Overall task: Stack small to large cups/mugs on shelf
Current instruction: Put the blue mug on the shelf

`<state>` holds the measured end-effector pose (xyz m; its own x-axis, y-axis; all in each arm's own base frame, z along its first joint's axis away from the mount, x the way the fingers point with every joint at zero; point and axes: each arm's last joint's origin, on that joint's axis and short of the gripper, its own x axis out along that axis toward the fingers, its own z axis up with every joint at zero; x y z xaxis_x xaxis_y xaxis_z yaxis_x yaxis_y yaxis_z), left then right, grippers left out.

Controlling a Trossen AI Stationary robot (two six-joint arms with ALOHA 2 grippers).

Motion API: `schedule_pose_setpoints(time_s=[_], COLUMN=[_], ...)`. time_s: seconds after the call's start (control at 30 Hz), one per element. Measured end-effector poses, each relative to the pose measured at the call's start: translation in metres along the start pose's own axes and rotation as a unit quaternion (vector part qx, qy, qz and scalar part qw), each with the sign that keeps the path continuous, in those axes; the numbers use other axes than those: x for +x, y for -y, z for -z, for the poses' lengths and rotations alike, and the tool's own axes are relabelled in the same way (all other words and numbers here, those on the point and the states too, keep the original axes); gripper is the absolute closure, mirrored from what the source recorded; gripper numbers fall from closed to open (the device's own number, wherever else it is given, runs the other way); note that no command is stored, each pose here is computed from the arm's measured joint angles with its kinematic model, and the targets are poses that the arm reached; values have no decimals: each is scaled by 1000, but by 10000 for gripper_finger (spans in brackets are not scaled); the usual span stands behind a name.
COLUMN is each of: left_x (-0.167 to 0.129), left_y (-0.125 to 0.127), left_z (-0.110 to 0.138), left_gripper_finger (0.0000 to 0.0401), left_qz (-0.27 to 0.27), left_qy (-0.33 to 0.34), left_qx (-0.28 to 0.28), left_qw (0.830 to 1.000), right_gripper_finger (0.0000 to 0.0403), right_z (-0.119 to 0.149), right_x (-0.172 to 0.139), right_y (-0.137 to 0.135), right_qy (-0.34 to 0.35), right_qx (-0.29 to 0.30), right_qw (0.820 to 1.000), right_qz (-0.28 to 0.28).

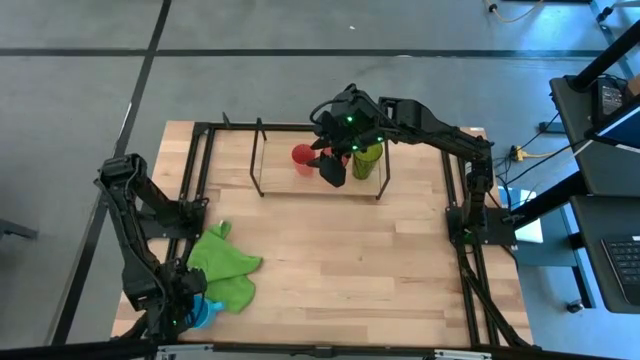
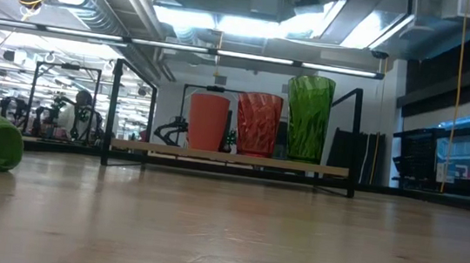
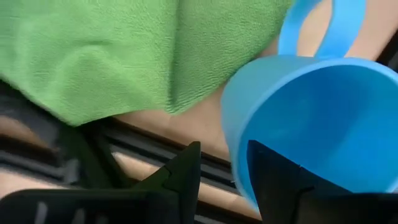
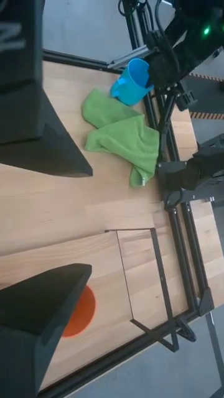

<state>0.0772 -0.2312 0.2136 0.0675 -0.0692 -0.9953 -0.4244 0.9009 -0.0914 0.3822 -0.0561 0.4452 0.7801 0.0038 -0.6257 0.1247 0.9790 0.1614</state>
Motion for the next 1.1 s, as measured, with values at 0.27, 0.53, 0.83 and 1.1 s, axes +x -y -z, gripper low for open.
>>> schedule_pose_setpoints(time_s=[0.27, 0.53, 0.83, 1.1], left_x=[21, 20, -19, -87], left_y=[-3, -7, -30, -72], left_z=[-1, -19, -36, -69], left_gripper_finger=[294, 391, 397, 399], left_qz=[27, 8, -9, 0], left_qy=[-8, 3, 56, 93], left_qx=[-14, -41, -49, -105], left_qw=[1000, 999, 997, 990], right_gripper_finger=[164, 201, 317, 388], right_z=[1, 4, 4, 9], right_x=[0, 0, -7, -49], right_y=[0, 3, 1, 12], right_qy=[-5, -15, -17, -10], right_qx=[10, 16, 24, 58], right_qw=[1000, 999, 999, 993], right_qz=[7, 41, 21, 106])
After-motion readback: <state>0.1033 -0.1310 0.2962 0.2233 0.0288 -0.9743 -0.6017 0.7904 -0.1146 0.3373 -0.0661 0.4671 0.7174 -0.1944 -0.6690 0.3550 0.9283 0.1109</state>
